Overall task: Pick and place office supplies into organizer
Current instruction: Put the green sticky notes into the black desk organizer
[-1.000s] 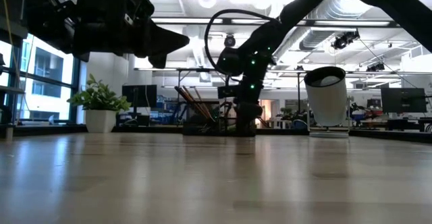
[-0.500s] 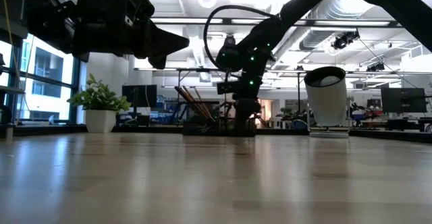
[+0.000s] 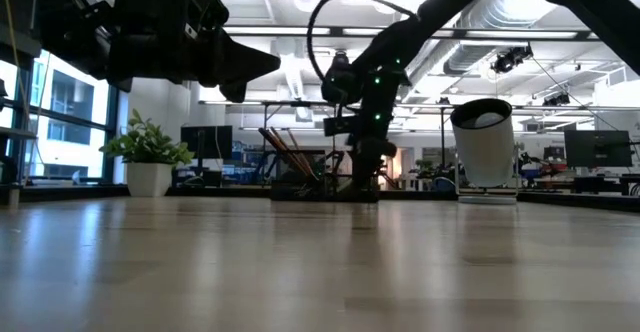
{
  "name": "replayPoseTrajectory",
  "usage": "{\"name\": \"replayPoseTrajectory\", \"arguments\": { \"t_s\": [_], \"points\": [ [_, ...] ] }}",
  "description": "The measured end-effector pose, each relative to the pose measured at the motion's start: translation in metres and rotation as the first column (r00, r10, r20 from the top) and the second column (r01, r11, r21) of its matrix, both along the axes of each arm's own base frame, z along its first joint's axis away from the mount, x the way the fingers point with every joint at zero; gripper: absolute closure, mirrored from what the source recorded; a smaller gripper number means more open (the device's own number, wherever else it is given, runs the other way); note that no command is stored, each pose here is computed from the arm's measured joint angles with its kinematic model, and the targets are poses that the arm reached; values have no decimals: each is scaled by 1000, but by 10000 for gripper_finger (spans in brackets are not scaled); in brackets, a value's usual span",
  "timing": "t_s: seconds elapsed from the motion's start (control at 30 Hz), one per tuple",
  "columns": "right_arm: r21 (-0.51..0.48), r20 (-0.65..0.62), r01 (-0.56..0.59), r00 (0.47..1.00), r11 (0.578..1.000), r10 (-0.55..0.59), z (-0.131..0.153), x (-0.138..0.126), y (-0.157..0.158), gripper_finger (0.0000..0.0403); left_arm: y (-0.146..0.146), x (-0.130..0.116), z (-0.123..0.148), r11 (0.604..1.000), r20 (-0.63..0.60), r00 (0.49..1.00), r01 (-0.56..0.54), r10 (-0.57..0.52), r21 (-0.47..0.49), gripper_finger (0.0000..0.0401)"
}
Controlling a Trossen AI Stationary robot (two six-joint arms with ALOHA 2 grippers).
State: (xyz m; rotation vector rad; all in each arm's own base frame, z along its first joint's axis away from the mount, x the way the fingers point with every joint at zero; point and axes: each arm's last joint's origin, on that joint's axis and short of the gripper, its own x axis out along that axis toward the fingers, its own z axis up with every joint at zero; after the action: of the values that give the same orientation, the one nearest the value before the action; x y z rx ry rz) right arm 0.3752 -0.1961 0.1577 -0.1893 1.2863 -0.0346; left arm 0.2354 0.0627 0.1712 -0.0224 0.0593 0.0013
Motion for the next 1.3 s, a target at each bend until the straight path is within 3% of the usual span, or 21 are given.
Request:
{"name": "replayPoseTrajectory", "arguments": {
  "t_s": [0.2, 0.37, 0.6, 0.77, 0.9, 1.07, 1.3],
  "points": [
    [-83, -15, 48, 999, 995, -50, 23, -1, -2, 402, 0, 0, 0, 1000, 0, 1000, 0, 0, 0, 400],
    [-275, 23, 116, 993, 954, -115, 49, 5, -12, 401, 0, 0, 0, 1000, 0, 1000, 0, 0, -1, 400],
    [-370, -117, -58, 993, 927, 15, 52, 4, -10, 354, 0, 0, 0, 1000, 0, 1000, 1, -1, -2, 399],
    [-331, -135, -148, 985, 932, 109, 50, 5, -6, 291, 0, 0, 0, 1000, 0, 1000, 1, -1, -3, 399],
    [-321, -151, -201, 976, 925, 160, 45, 7, -6, 264, 0, 0, 0, 1000, 0, 1000, 1, -1, -3, 400],
    [-317, -207, -237, 962, 918, 177, 36, 7, -7, 268, 0, 0, 0, 1000, 1, 1000, 1, -1, -3, 400],
    [-336, -280, -289, 939, 896, 198, 28, 6, -9, 305, 0, 0, 0, 1000, 2, 1000, 1, -1, -3, 400]
  ]
}}
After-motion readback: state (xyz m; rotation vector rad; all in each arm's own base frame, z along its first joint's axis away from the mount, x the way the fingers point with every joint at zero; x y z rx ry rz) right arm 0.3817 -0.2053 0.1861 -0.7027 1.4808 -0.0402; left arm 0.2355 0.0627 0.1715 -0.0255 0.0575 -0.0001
